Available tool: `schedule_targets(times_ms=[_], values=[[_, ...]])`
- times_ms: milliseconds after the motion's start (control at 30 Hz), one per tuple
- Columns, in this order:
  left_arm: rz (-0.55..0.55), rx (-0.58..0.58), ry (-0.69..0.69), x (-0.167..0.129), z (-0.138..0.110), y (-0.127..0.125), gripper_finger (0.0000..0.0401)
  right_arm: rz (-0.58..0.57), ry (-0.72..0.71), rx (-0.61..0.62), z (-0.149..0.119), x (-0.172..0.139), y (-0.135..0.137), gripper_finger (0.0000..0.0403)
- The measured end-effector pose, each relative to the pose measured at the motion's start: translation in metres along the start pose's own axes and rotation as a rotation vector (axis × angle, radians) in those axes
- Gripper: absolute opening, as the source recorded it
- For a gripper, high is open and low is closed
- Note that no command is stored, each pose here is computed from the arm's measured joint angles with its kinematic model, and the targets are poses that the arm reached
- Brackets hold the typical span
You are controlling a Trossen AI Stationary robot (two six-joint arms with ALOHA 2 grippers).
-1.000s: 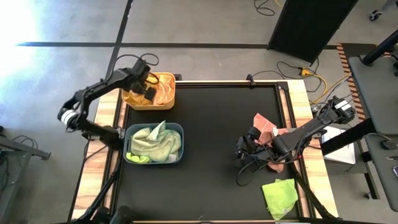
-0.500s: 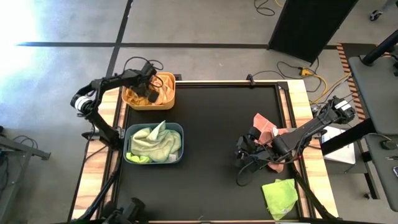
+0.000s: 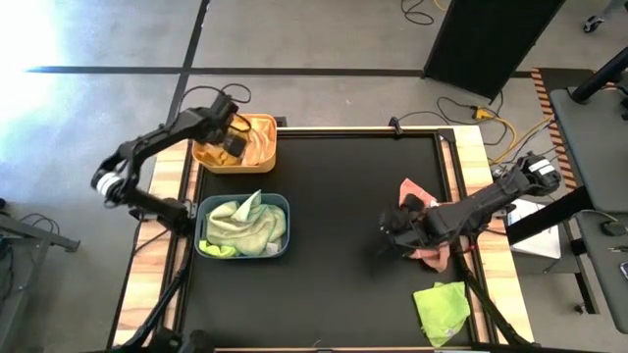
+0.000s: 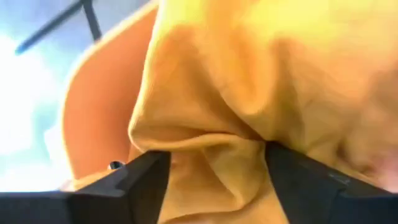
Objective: Sort microfiber towel by color & place in baskets
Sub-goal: Put the yellow towel into the yellow bin, then put the pink towel into the yellow bin
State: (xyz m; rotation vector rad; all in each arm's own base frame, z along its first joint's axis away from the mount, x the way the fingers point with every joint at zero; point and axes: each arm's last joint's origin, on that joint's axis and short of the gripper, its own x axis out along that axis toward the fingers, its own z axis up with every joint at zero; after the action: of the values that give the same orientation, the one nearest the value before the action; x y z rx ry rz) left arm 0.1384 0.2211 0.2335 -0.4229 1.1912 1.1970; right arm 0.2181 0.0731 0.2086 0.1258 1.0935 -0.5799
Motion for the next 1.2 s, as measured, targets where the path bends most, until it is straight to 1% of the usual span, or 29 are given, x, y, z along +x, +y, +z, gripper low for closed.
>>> schedule_targets(times_ms=[100, 167, 233, 367, 500, 567, 633, 733, 800, 900, 1067, 1133, 1200], values=[[-0.079, 0.018, -0.084, -0.028, -0.006, -0.003, 0.0273, -0.082, 0.166, 0.011, -0.005, 0.002, -0.017, 0.0254], [-0.162, 0.039, -0.149, -0.047, -0.011, -0.007, 0.0288, -0.141, 0.224, 0.024, -0.006, 0.002, -0.026, 0.0277], [-0.250, 0.064, -0.212, -0.066, -0.019, -0.013, 0.0297, -0.179, 0.275, 0.078, -0.005, 0.004, -0.035, 0.0301], [-0.384, 0.135, -0.354, -0.102, -0.035, -0.030, 0.0302, -0.155, 0.413, 0.193, -0.005, 0.019, -0.049, 0.0335], [-0.524, 0.241, -0.507, -0.133, -0.055, -0.051, 0.0302, -0.177, 0.516, 0.252, -0.014, 0.036, -0.066, 0.0344], [-0.601, 0.296, -0.582, -0.147, -0.067, -0.061, 0.0302, -0.139, 0.577, 0.269, -0.019, 0.043, -0.069, 0.0342], [-0.651, 0.362, -0.636, -0.156, -0.080, -0.069, 0.0302, -0.063, 0.631, 0.297, -0.025, 0.050, -0.068, 0.0337], [-0.656, 0.475, -0.702, -0.164, -0.099, -0.078, 0.0302, 0.050, 0.644, 0.328, -0.030, 0.059, -0.063, 0.0328], [-0.633, 0.510, -0.732, -0.164, -0.108, -0.082, 0.0302, 0.094, 0.617, 0.342, -0.033, 0.064, -0.059, 0.0323], [-0.629, 0.526, -0.768, -0.162, -0.119, -0.086, 0.0302, 0.102, 0.596, 0.394, -0.036, 0.070, -0.057, 0.0312], [-0.649, 0.542, -0.817, -0.152, -0.129, -0.087, 0.0302, 0.109, 0.582, 0.407, -0.031, 0.073, -0.053, 0.0287], [-0.653, 0.523, -0.843, -0.148, -0.131, -0.086, 0.0302, 0.141, 0.540, 0.416, -0.024, 0.074, -0.049, 0.0274], [-0.658, 0.515, -0.862, -0.145, -0.134, -0.085, 0.0302, 0.209, 0.450, 0.414, -0.012, 0.075, -0.043, 0.0259]])
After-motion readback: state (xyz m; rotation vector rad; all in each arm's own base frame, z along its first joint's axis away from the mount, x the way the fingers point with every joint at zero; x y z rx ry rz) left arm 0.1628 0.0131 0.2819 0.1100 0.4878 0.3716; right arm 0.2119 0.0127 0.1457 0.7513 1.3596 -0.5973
